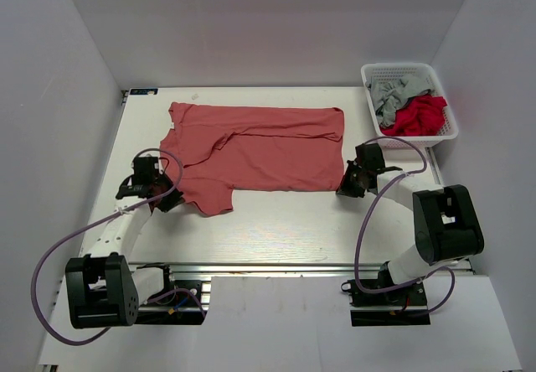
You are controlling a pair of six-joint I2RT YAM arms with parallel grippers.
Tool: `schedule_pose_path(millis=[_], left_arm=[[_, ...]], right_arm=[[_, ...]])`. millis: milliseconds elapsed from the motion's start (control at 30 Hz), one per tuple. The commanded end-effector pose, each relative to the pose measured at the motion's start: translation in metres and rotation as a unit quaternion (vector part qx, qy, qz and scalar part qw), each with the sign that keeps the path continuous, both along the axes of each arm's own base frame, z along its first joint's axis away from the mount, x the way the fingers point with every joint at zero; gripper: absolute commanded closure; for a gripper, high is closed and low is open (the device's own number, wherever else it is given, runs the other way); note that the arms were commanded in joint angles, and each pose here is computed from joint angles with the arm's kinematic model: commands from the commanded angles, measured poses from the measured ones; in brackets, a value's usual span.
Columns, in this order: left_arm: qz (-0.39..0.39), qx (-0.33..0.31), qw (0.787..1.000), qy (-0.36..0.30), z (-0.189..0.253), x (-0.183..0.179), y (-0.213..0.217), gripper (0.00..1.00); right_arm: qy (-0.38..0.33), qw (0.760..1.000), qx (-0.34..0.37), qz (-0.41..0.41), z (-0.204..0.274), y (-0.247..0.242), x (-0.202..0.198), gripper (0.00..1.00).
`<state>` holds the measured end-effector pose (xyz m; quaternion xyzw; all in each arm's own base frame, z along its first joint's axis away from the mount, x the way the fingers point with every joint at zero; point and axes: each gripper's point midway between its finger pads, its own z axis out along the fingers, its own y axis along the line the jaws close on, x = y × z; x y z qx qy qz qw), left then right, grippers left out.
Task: Fold and stack the t-shirts
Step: Grap the side of the flattened tshirt closest away from the robot with both arms
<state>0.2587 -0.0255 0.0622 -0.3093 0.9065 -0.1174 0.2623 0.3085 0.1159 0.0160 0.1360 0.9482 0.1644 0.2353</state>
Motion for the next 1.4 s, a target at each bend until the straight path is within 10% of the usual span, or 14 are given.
schedule_pose_path(millis=[0,600,900,1033,1367], left_arm=[[-0.018,-0.01,0.999,-0.037,0.025,0.019,-0.006,1.0],[-0.032,-0.037,0.99,-0.134,0.079,0.068,-0.012,1.0],[-0.039,-0.043,0.987,-0.147,0.101,0.108,-0.013,1.0],[-0.041,-0.048,0.989,-0.137,0.09,0.103,-0.014,1.0],[-0.046,-0.041,0.988,-0.141,0.092,0.102,-0.016,1.0]], right_arm=[[-0.014,1.0,-0.019,-0.008,0.008,-0.006,0.012,0.99],[-0.124,0.992,-0.005,0.04,0.064,0.006,0.043,1.0],[-0.057,0.996,-0.064,0.02,0.052,-0.015,0.037,1.0],[-0.018,0.998,-0.067,0.008,0.032,-0.02,0.02,0.67],[0.018,0.998,-0.059,0.001,0.006,-0.017,0.016,0.53]])
